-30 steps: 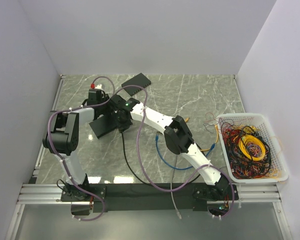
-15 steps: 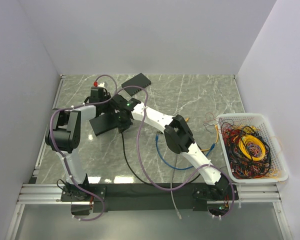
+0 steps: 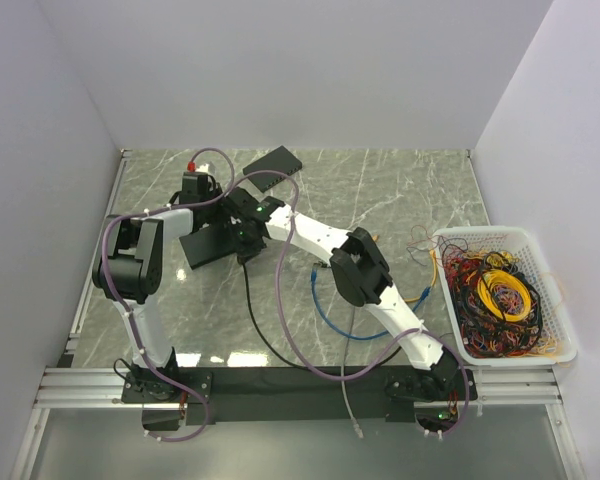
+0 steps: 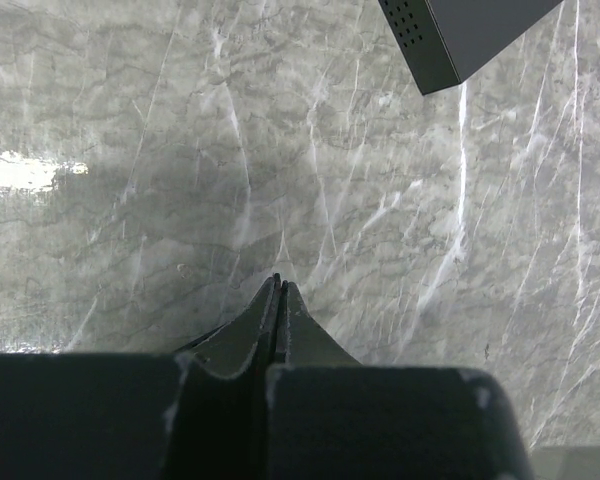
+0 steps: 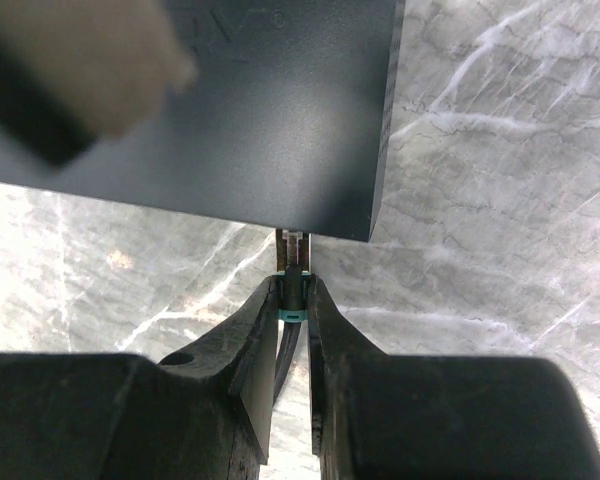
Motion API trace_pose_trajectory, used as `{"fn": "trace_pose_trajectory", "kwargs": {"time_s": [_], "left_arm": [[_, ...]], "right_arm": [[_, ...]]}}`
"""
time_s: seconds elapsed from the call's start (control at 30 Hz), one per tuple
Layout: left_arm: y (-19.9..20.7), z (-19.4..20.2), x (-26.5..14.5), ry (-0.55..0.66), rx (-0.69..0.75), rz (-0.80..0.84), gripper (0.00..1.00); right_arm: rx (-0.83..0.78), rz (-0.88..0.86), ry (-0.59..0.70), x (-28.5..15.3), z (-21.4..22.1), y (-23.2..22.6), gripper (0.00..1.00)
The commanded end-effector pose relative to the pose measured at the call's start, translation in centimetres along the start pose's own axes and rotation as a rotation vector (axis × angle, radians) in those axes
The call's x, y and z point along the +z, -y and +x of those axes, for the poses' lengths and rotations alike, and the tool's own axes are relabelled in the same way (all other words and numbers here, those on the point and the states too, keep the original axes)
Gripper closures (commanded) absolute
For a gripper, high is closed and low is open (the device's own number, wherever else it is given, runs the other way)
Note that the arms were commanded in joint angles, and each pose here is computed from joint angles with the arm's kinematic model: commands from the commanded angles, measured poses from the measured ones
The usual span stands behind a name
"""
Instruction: Insert the plug into the switch port
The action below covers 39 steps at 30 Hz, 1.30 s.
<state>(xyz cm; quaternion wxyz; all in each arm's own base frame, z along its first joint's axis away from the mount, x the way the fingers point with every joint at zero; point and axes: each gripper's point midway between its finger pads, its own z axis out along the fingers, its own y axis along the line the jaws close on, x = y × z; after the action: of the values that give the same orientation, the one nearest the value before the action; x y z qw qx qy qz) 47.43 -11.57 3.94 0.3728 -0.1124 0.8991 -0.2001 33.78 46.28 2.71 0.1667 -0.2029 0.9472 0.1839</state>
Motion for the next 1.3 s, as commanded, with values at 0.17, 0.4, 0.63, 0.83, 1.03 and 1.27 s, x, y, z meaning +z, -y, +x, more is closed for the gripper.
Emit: {"fn": "trace_pose_trajectory", "kwargs": {"time_s": [0.17, 0.4, 0.63, 0.83, 1.03, 1.27], "left_arm": [[-1.3, 8.4, -0.7, -0.271, -0.035, -0.07, 1.0], [-1.1, 8.8, -0.9, -0.278, -0.039, -0.066, 1.0], [-1.2, 8.9, -1.4, -0.262, -0.067, -0.075, 1.0], [-0.9, 7.5, -1.7, -0.208, -0.099, -0.041, 1.0], [-0.9, 4.8, -2.3, -0.128, -0.101, -0.066, 0.96], [-3.4, 0.1, -5.8, 0.033, -0.112, -0.163, 0.42]], "right_arm": [[0.032, -0.151, 0.45, -8.3, -12.5, -2.9, 1.0], [0.08, -0.11, 0.443, -6.1, -12.6, -2.1, 1.0], [0.238, 0.006, 0.492, -6.0, -13.2, 2.2, 1.0], [0.308, 0.068, 0.46, -5.9, -11.4, 7.2, 1.0], [0.297, 0.102, 0.448, -6.2, -8.6, 9.6, 1.0], [0.258, 0.106, 0.403, -7.5, -3.9, 10.7, 1.0]]}}
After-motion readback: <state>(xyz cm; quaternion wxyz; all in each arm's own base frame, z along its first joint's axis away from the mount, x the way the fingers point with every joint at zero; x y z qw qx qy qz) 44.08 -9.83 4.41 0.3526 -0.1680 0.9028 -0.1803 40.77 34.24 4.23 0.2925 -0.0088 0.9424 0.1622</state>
